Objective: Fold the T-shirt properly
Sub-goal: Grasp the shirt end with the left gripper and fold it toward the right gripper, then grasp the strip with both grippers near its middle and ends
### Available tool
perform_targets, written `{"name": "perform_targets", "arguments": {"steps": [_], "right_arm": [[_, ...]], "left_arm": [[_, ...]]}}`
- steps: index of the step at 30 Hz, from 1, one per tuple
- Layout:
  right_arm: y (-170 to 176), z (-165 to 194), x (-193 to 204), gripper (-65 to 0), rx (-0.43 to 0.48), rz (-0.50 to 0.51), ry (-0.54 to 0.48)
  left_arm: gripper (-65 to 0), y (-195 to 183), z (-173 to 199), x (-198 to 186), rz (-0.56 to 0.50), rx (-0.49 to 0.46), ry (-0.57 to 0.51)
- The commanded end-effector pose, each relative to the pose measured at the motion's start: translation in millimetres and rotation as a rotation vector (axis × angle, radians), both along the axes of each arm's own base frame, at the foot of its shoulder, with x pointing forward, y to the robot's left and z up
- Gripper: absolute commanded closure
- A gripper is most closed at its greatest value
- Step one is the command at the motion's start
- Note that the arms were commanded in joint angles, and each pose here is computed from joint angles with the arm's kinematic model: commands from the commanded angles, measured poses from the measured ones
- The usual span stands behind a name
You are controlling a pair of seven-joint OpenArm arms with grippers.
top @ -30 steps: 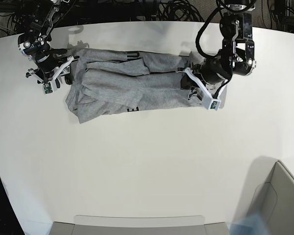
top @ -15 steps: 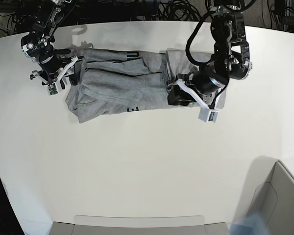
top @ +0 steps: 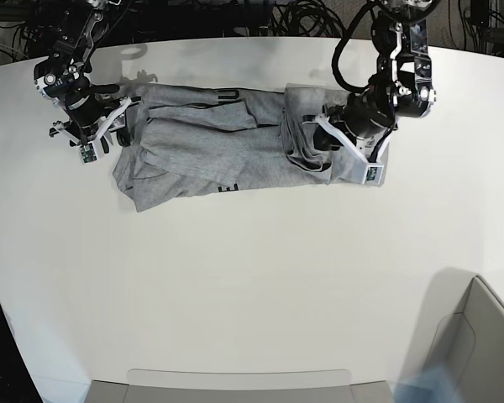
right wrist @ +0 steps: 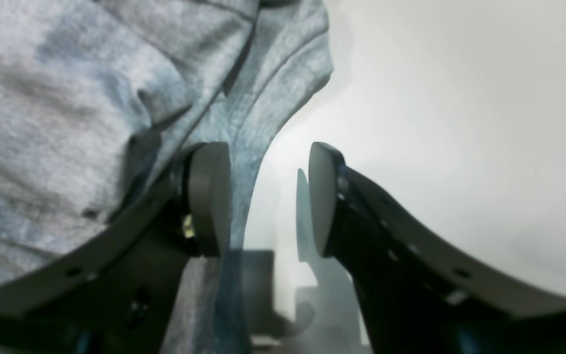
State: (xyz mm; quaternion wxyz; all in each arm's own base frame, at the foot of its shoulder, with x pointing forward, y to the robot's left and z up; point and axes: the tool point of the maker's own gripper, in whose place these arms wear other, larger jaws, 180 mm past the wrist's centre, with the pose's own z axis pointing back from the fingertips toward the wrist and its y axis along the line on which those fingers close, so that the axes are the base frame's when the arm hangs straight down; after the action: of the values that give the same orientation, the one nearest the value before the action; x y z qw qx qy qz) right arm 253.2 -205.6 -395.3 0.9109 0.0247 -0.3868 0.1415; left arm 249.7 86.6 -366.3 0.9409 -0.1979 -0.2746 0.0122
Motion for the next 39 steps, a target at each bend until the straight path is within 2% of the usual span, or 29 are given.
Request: {"name": "perform_targets", "arguments": {"steps": [1, 8, 13, 21, 25, 28, 32, 36, 39], "right_arm": [[0.5, 16.9, 11.3, -26.2, 0.002, 0.016, -0.065], [2.8, 35.3, 21.2, -26.2, -0.012, 0.023, -0.120], [4.6, 49.1, 25.6, -26.3, -0.027, 0.032, -0.159], [5.2, 59.6, 27.9, -26.2, -0.043, 0.038, -0.185], [11.8, 66.8, 27.6, -26.6, 0.043, 0.031, -0.222], [3.1, 67.1, 17.5, -29.8, 0.092, -0.008, -0.188], [-24.3, 61.6, 7.8, -34.8, 0.096, -0.079, -0.069], [-53.1, 45.2, -2.8, -34.8, 0.114, -0.164, 0.065], [-61.8, 25.1, -8.5, -34.8, 0.148, -0.193, 0.147]], "left_arm": [[-8.7, -6.1, 1.1, 1.1, -0.016, -0.006, -0.008], [-8.7, -22.7, -7.7, 13.0, -0.047, -0.001, -0.038], [-8.7, -52.7, -20.7, 32.8, -0.088, -0.038, -0.005], [-8.7, -76.1, 8.0, 56.7, -0.095, -0.098, -0.082], [-8.7, -78.8, 6.9, 53.7, -0.107, -0.093, -0.079], [-8.7, -77.7, 3.4, 50.5, -0.106, -0.090, -0.069], [-8.7, -74.7, -5.0, 41.3, -0.098, -0.088, -0.043], [-8.7, -72.2, -8.4, 37.9, -0.104, -0.077, -0.035], [-8.7, -72.2, -12.3, 32.7, -0.104, -0.078, -0.022]]}}
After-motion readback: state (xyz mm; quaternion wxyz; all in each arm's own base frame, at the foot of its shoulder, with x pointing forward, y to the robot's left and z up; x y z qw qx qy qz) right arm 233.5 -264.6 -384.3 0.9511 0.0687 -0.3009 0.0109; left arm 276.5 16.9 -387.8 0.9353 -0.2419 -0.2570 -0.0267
